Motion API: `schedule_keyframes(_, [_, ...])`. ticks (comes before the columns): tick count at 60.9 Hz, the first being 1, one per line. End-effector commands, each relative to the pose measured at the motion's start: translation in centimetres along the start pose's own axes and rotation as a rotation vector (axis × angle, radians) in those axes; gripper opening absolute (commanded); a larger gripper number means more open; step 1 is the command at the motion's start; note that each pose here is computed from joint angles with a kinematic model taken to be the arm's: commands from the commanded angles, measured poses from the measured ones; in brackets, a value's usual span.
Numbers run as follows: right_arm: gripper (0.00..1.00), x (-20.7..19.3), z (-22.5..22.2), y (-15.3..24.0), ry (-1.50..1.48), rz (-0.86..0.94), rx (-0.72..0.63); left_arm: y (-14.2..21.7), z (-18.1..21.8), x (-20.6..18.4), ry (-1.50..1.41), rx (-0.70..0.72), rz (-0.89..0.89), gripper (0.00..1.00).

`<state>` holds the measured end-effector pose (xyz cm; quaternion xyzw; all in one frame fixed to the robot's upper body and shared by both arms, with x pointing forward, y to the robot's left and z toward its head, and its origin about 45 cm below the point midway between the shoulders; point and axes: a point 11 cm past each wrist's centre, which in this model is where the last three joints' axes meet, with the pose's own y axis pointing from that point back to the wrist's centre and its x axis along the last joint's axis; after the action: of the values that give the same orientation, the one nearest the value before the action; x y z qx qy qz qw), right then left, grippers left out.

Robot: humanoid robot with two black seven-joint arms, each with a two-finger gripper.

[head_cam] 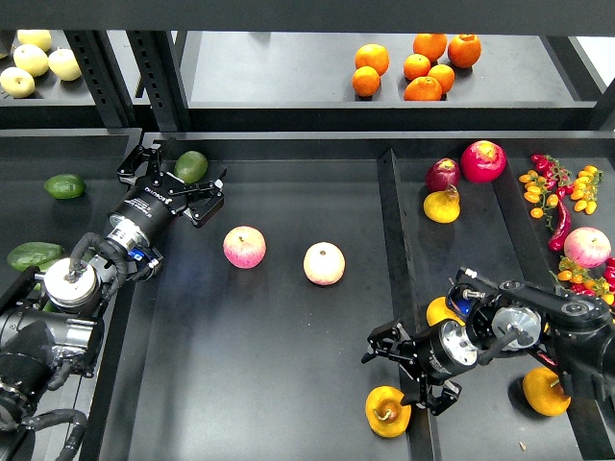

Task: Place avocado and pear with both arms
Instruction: 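Close the right gripper around the yellow pear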

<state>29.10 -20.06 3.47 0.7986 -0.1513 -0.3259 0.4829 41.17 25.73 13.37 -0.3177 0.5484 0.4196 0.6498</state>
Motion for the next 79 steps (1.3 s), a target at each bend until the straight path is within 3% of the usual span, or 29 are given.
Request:
schedule_keyframes(1, [0.99, -0.3, 0.5, -0.2, -0.005, -0.013, -0.005, 0.0, 0.0, -0.1, -0.001, 0.000, -0.001, 0.99])
schedule_keyframes(22, [0.99, -1.2, 2.3, -0.7, 0.000, -0.044, -0.040, 0.0, 0.0, 0.0, 0.000, 0.000, 0.000, 0.99])
schedule_keyframes(30, [0.89, -1.6, 3.3, -1.3, -0.011, -0.055, -0.053, -0.1, 0.0, -0.1, -0.001, 0.000, -0.002, 0.99])
schedule_keyframes(40, [0.64, -1.8, 4.1, -1.7, -0.022, -0.064, -0.063, -0.1, 0.0, -0.1, -0.001, -0.001, -0.003, 0.99])
schedule_keyframes(46, [0.54, -1.7, 4.2, -1.6, -0.025, -0.061, -0.064, -0.1, 0.0, -0.1, -0.001, -0.001, -0.003, 0.99])
schedule_keyframes(79, [0.20, -0.6, 4.5, -0.7, -0.076, -0.043, -0.037, 0.0, 0.0, 0.0, 0.000, -0.001, -0.001, 0.99])
